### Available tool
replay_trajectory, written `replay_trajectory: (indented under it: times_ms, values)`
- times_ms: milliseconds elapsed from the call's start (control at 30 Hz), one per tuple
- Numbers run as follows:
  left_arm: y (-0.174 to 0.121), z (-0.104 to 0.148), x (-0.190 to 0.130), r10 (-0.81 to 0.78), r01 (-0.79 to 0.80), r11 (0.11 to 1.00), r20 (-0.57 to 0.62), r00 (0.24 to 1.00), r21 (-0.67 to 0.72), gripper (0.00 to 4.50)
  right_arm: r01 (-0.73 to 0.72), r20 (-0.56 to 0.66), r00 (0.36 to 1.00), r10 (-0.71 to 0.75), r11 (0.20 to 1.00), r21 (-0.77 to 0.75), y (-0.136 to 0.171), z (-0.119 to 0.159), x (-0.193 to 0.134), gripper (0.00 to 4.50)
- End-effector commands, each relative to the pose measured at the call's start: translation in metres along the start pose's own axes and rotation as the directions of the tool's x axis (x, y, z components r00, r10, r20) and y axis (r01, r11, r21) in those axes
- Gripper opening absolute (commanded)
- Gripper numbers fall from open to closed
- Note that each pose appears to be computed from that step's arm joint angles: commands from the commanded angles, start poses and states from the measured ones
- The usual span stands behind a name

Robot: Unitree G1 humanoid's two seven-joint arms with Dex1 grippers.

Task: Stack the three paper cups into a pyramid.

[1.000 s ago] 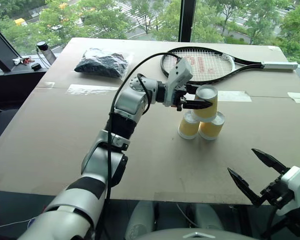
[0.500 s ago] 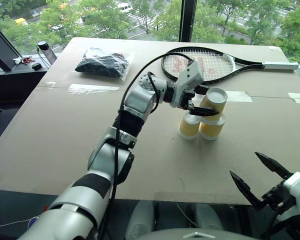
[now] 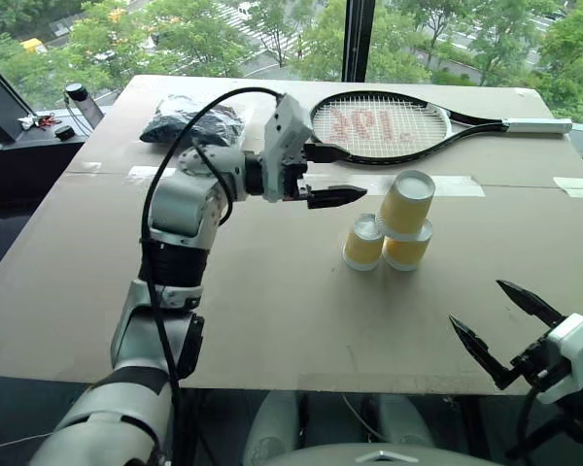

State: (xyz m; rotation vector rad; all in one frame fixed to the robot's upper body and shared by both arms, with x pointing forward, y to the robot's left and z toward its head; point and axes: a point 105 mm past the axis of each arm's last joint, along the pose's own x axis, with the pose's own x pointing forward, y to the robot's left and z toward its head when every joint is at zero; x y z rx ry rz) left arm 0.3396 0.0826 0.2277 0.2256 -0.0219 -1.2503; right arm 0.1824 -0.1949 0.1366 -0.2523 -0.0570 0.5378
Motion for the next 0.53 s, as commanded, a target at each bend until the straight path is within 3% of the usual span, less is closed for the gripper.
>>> replay_trajectory:
  times_ms: [33, 167, 533]
  values:
    - [-0.017, -0.007, -0.037, 0.146, -0.145, 0.989, 0.054, 0.988, -0.020, 4.47, 0.019, -0.008, 1.000, -0.019, 1.000, 0.013, -0.021, -0.001, 0.003, 4.50]
    - [-0.047, -0.042, -0.068, 0.308, -0.305, 0.946, 0.010, 0.951, -0.107, 4.47, -0.011, -0.044, 0.999, 0.012, 0.999, 0.033, -0.038, -0.008, 0.005, 4.50]
    - [-0.111, -0.091, -0.108, 0.478, -0.488, 0.836, -0.103, 0.872, -0.252, 4.47, -0.084, -0.121, 0.988, 0.094, 0.993, 0.083, -0.062, -0.022, 0.004, 4.50]
